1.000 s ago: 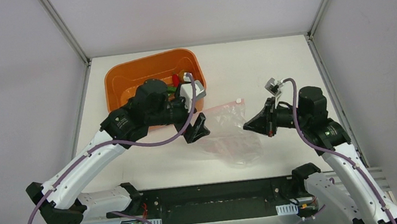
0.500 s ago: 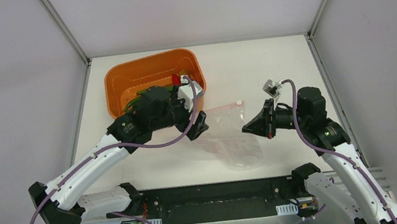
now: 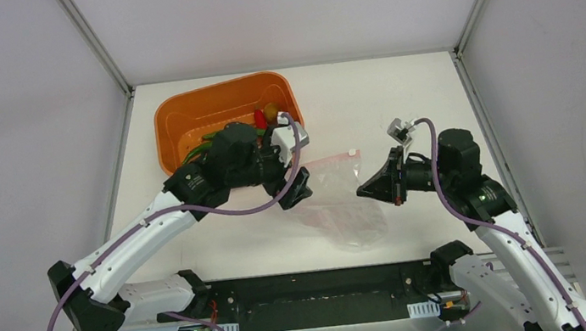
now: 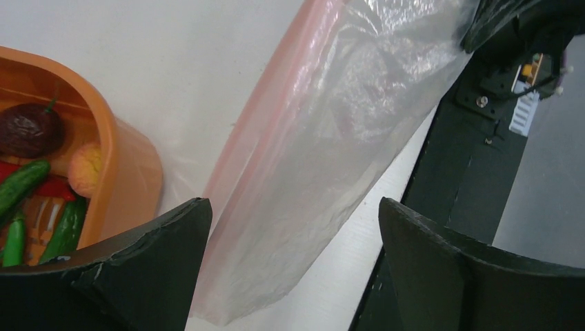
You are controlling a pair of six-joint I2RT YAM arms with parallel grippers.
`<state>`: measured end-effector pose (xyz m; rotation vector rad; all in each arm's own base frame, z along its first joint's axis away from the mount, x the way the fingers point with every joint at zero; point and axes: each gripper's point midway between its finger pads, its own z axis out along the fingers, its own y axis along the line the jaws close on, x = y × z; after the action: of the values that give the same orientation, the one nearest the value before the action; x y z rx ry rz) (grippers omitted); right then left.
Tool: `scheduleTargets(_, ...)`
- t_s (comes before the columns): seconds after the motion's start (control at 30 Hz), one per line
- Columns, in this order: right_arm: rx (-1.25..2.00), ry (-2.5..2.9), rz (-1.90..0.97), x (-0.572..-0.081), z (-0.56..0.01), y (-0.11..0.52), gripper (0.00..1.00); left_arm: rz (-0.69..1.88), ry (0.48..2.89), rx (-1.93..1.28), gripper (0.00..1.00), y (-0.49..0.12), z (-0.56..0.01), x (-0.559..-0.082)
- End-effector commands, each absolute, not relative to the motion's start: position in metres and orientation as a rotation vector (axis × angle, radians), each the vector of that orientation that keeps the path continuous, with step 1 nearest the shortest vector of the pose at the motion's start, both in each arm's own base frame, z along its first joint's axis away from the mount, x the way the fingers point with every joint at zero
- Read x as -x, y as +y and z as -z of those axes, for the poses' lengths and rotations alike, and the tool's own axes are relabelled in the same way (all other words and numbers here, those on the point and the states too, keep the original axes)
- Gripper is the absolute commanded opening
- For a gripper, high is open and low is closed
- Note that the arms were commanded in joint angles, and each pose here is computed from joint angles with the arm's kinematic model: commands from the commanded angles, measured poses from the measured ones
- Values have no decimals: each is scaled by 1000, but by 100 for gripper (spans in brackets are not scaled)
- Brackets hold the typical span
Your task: Place the food in the zip-top bag and seal the zipper
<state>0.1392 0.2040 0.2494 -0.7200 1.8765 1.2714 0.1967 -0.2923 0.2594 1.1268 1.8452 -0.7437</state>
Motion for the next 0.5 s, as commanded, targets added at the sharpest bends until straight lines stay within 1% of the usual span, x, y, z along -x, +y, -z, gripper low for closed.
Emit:
scheduleTargets(0.0,750,1818,-1262,-138,-262,205,0,776,1844,-1262,90,-292,-256,-180)
scheduleTargets(0.1,745,1821,-1256,-138,-262,205,0,783,1842,-1247,76,-292,-262,-180)
scheduleTargets(0.13,741,1823,-1252,-139,-262,205,0,785,1840,-1238,69,-291,-263,-180)
scheduleTargets(0.23,734,1827,-1246,-140,-261,204,0,787,1838,-1214,41,-289,-266,-179)
scheduleTargets(0.33,727,1827,-1239,-142,-261,204,0,790,1857,-1202,22,-287,-264,-177)
scheduleTargets(0.37,724,1830,-1238,-142,-260,204,0,794,1864,-1197,17,-286,-264,-176)
scheduleTargets(0.47,714,1833,-1234,-144,-261,204,0,807,1869,-1177,9,-285,-266,-174)
